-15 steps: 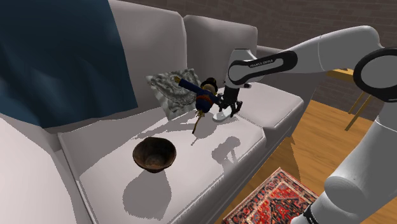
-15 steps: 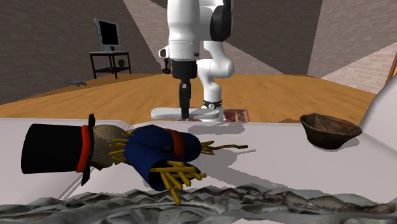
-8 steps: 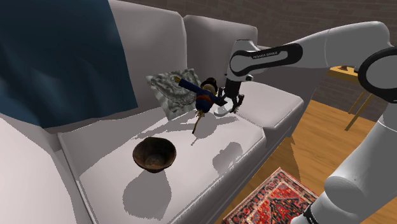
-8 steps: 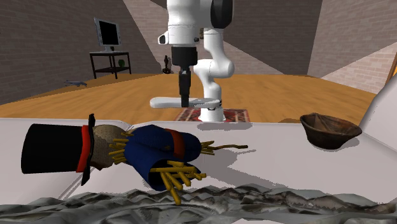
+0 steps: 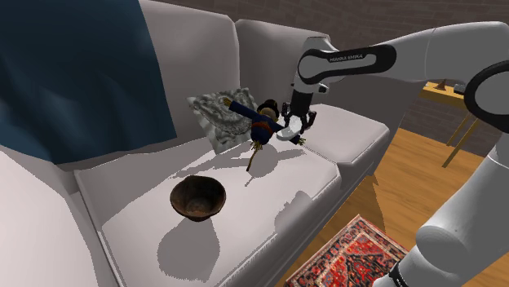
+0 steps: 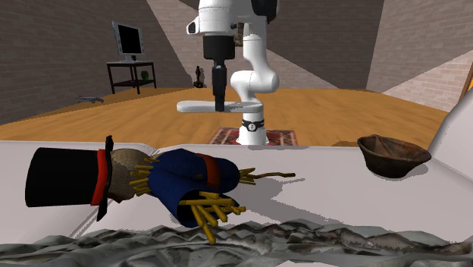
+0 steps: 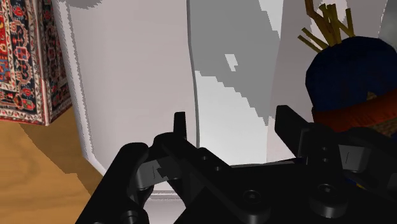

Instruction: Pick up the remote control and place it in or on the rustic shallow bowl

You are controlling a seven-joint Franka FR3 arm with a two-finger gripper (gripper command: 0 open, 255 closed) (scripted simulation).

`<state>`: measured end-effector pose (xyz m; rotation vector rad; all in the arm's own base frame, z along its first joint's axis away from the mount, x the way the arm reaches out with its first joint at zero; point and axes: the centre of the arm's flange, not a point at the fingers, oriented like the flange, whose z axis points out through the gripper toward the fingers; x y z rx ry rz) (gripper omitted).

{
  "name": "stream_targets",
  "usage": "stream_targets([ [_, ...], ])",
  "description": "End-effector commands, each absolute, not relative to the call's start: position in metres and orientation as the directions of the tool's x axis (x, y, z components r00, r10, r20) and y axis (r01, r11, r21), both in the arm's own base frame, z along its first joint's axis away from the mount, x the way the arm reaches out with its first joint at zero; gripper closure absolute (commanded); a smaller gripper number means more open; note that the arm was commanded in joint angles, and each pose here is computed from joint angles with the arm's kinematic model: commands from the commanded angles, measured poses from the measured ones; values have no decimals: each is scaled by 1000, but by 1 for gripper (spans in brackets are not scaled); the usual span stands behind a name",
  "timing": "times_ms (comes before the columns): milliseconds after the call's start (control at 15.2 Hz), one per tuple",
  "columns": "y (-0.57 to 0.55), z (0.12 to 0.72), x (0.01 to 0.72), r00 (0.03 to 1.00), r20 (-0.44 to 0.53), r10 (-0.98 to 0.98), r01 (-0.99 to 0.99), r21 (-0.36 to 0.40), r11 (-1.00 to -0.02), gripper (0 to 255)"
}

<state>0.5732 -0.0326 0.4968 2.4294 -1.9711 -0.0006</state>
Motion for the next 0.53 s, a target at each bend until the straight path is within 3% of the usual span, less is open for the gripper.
stream_targets([
  [0, -32, 505, 573, 206, 8, -979, -979, 11, -206, 255],
  [462, 60, 507, 564, 206, 8, -979, -979, 11, -206, 255],
])
